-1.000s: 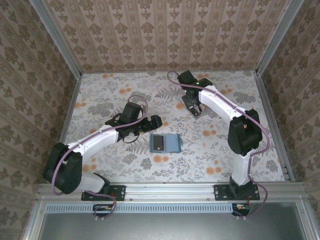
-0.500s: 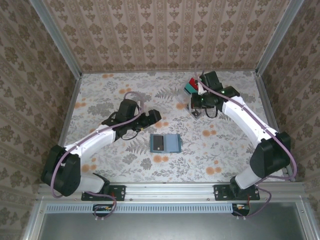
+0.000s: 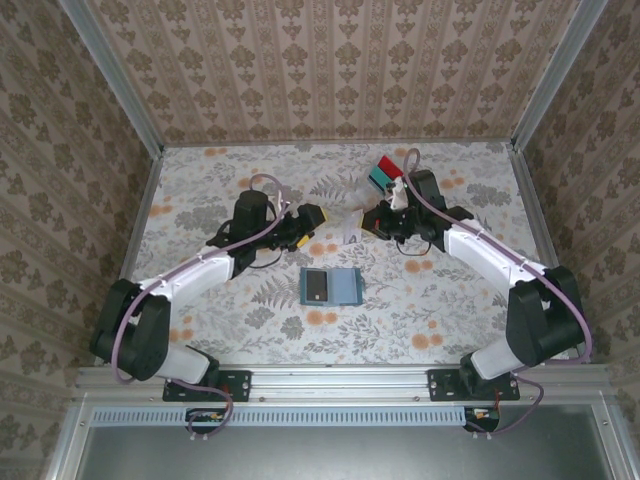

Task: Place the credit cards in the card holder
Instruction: Pick up the credit card from the storage box, then insert the credit card into the card slot.

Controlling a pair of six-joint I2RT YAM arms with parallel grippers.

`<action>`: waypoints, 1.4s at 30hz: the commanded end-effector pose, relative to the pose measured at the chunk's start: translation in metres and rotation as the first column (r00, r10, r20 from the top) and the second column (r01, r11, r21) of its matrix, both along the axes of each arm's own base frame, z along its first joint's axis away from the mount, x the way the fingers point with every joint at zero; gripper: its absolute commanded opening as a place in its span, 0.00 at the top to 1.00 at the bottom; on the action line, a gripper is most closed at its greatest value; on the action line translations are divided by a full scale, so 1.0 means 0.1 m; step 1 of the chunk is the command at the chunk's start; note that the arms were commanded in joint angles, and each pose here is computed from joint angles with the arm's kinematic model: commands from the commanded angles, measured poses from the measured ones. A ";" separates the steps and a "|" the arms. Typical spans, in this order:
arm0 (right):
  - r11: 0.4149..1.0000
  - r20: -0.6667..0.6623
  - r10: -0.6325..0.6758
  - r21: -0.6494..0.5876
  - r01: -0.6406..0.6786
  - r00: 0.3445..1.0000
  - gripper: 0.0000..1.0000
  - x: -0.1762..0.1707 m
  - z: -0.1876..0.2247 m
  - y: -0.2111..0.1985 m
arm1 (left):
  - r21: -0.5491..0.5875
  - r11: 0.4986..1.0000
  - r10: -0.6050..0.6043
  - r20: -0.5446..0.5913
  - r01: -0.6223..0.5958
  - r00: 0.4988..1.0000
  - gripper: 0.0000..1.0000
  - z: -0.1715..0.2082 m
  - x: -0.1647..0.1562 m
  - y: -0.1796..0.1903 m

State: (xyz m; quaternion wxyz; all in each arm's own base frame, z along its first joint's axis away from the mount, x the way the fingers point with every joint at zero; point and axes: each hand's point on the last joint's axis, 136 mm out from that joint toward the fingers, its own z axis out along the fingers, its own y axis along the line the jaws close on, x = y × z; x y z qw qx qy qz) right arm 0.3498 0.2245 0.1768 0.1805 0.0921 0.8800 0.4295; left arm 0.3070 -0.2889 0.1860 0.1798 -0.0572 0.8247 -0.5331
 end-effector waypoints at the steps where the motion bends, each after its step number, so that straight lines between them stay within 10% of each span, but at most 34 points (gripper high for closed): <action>1: 0.990 0.051 0.029 0.139 -0.036 0.998 1.00 -0.06 0.33 0.13 | -0.065 0.997 -0.045 0.004 0.046 0.999 0.21 0.12 -0.03 -0.07; 42: 0.978 -0.021 0.136 0.165 -0.130 0.991 0.93 -0.21 0.07 0.38 | -0.129 0.982 -0.134 0.031 0.137 0.990 0.89 0.26 -0.10 -0.25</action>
